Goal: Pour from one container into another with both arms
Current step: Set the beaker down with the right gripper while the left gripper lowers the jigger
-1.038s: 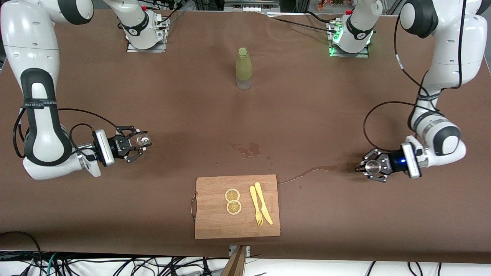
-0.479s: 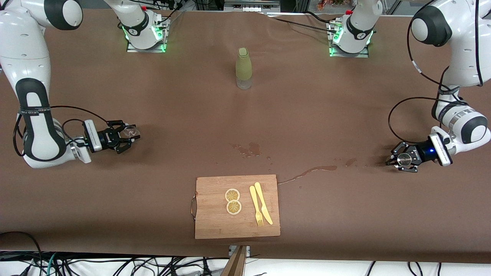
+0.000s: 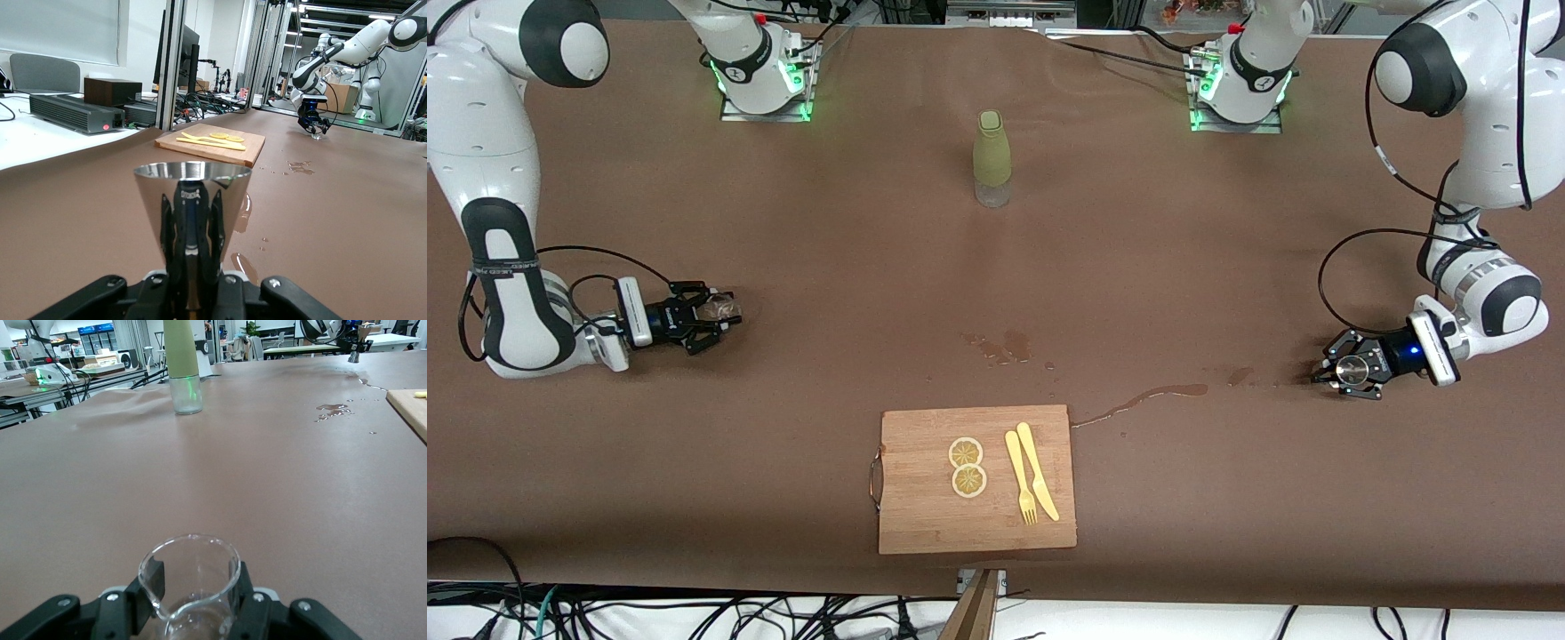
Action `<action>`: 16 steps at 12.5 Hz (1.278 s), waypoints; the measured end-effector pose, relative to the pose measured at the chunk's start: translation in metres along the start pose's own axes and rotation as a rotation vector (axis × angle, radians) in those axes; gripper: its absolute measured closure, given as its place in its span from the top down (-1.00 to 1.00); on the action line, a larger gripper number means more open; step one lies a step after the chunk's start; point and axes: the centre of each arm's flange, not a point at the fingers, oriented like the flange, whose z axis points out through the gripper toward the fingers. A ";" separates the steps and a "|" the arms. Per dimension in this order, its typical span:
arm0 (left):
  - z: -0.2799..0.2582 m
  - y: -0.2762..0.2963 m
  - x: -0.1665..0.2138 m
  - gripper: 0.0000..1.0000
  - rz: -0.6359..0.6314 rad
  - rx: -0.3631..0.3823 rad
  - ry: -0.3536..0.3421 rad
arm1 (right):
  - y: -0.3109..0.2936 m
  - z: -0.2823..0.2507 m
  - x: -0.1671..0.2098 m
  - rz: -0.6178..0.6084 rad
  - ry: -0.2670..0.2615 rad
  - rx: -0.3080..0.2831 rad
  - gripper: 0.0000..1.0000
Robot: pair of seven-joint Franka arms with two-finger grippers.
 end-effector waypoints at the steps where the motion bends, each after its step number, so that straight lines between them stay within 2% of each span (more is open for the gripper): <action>1: 0.001 0.001 -0.004 -0.82 -0.006 -0.002 -0.001 | 0.000 0.000 0.000 0.000 -0.001 0.000 -0.02; 2: 0.002 0.002 -0.009 -0.82 -0.012 -0.004 -0.002 | 0.000 0.000 0.000 0.000 -0.001 0.000 -0.02; 5: 0.004 0.002 -0.015 -0.82 -0.019 -0.005 -0.006 | -0.001 -0.003 -0.003 0.003 -0.022 -0.002 0.55; 7: 0.005 0.002 -0.014 -0.61 -0.017 -0.005 -0.007 | -0.006 -0.008 -0.007 0.013 -0.032 -0.002 0.98; 8: 0.005 0.002 -0.014 -0.60 -0.017 -0.005 -0.009 | -0.010 -0.013 -0.010 0.022 -0.040 -0.007 1.00; 10: 0.005 0.002 -0.016 -0.26 -0.018 -0.002 -0.013 | -0.024 -0.033 -0.018 0.048 -0.067 -0.017 1.00; 14: 0.006 0.003 -0.021 -0.23 -0.026 -0.004 -0.015 | -0.040 -0.080 -0.010 0.079 -0.125 0.005 1.00; 16: 0.006 0.003 -0.021 0.01 -0.026 -0.004 -0.015 | -0.041 -0.103 0.004 0.144 -0.168 0.020 1.00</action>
